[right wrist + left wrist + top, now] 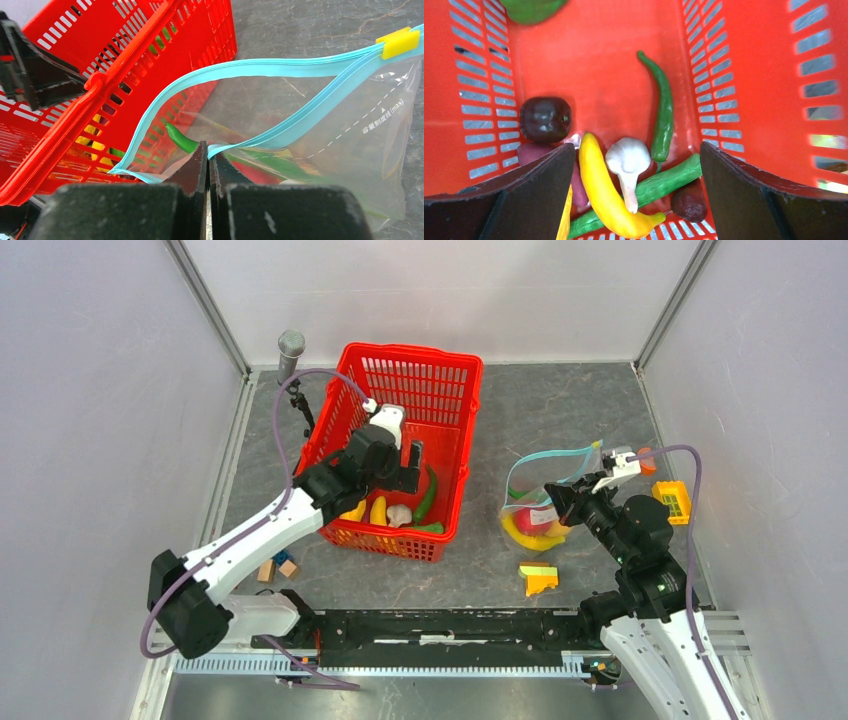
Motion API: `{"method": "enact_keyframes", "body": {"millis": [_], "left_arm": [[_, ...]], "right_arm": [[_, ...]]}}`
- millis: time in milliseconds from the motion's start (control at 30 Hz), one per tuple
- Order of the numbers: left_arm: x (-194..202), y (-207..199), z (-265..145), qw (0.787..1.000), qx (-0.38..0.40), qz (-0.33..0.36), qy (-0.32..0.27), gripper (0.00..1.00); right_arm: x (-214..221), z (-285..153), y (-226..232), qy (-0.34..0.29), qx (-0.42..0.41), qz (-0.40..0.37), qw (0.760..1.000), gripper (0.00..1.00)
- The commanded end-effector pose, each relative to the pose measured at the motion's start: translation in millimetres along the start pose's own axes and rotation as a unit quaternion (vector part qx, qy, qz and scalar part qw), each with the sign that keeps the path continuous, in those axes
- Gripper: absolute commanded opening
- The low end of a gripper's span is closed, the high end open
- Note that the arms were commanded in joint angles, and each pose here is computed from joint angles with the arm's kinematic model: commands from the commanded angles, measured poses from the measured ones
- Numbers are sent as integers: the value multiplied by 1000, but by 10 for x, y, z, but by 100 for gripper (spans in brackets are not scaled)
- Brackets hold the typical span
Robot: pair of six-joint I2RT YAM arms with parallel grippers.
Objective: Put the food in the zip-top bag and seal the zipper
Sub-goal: Pick up the fake fruit from the bin.
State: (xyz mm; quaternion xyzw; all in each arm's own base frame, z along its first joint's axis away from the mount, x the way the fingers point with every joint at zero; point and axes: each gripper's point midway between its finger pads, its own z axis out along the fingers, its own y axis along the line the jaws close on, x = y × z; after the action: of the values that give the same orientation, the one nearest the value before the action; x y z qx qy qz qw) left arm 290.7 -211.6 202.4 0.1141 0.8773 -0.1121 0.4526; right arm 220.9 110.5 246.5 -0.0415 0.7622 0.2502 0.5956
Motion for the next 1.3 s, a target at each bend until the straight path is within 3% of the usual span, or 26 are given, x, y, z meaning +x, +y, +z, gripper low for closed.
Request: {"method": "enact_keyframes", "body": {"millis": [0,233,533,933,1167,1267], "left_arm": [[131,34,122,999,-11,-12,42,100],[363,175,205,993,-58,6,100,100],[455,691,156,974,-198,40,105,100],[839,948,256,959,-227,44,164,99],[1154,1049,376,949,-236,46,203,87],[1219,1051,414,948,-233,44,210,75]], "right_arm": [[-93,30,74,-17,-19,-4,1000,2],[-60,46,39,-14,-11,-2,1000,2],[-3,79,36,-7,-15,-3,1000,2],[24,67,18,-4,-13,-9,1000,3],[37,66,18,-3,-13,-8,1000,3],[28,55,20,-4,-13,-9,1000,3]]}}
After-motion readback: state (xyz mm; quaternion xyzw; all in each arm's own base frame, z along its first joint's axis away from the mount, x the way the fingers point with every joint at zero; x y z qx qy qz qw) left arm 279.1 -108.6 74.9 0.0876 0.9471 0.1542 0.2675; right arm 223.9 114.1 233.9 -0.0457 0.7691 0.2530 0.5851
